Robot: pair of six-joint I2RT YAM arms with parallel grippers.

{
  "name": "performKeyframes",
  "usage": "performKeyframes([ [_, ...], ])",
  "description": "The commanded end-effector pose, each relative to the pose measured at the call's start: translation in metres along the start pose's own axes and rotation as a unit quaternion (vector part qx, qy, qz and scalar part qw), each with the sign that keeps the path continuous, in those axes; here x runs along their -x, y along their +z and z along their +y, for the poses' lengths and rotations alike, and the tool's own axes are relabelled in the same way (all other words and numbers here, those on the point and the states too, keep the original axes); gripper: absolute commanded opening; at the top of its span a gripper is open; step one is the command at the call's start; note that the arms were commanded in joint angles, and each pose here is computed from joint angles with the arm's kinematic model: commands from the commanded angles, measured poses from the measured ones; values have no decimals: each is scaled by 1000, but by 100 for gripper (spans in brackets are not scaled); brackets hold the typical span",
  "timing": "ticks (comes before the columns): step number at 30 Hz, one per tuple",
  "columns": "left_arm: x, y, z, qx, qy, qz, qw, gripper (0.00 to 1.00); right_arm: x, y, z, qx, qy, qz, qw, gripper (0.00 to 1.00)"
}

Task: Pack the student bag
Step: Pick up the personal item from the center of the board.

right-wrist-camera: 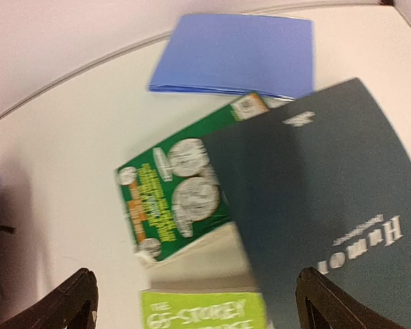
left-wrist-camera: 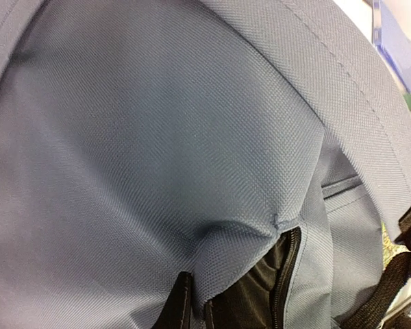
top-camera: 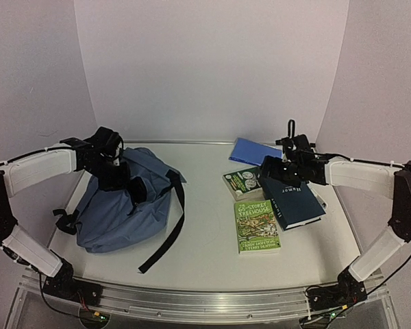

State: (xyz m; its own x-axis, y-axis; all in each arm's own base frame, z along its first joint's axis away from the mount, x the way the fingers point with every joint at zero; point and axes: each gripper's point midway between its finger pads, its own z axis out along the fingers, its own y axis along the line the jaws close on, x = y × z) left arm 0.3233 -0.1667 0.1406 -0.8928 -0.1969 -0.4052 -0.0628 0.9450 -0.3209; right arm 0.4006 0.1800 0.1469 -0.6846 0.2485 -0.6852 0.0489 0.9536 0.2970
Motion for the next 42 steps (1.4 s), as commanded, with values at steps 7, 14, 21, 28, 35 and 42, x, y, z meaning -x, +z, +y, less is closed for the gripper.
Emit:
performKeyframes([
  [7, 51, -65, 3, -33, 12, -49, 998, 0, 19, 22, -137, -93, 59, 26, 994, 98],
  [14, 47, -63, 7, -35, 18, -37, 999, 0, 19, 46, -172, -68, 80, 65, 992, 98],
  [21, 44, -64, 7, -42, 32, -34, 998, 0, -10, 56, -147, 18, 70, 123, 990, 97],
  [28, 44, -57, 9, -34, 54, -23, 998, 0, -33, 49, -91, 111, 39, 161, 980, 94],
  [35, 43, -45, 8, -38, 60, -14, 997, 0, -45, 49, -14, 129, -2, 162, 978, 90],
  [42, 44, -39, 6, -42, 75, -9, 996, 0, -29, 33, 28, 142, -17, 127, 982, 90],
])
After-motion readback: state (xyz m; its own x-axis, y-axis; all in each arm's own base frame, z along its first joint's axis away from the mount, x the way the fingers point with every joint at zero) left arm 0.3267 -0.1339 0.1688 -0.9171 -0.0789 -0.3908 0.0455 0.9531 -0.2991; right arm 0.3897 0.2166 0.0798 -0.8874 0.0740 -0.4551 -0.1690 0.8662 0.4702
